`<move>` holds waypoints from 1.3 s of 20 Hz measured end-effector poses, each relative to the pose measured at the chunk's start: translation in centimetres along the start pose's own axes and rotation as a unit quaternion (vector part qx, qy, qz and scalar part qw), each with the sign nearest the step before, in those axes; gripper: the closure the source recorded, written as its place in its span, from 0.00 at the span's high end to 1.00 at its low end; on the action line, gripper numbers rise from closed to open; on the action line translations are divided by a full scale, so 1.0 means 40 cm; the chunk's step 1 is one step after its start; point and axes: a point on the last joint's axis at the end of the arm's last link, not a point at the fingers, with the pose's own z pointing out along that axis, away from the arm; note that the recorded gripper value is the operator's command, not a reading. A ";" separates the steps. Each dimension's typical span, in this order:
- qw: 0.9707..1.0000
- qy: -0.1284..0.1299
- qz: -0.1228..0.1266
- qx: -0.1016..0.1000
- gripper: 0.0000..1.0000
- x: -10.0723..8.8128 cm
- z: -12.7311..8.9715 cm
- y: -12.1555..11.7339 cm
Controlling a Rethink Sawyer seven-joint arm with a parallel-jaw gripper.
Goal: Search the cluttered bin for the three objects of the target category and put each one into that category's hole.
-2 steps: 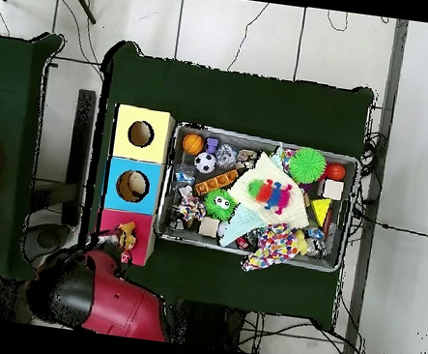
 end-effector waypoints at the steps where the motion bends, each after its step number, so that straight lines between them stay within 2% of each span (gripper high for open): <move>1: 1.000 0.000 0.000 0.000 0.00 0.000 0.001 0.000; 15: 1.000 -0.001 0.006 0.017 0.00 -0.015 0.035 -0.013; 21: 1.000 -0.005 0.006 0.011 0.00 -0.018 0.040 -0.007; 26: 1.000 -0.011 0.005 0.008 0.00 -0.022 0.066 -0.006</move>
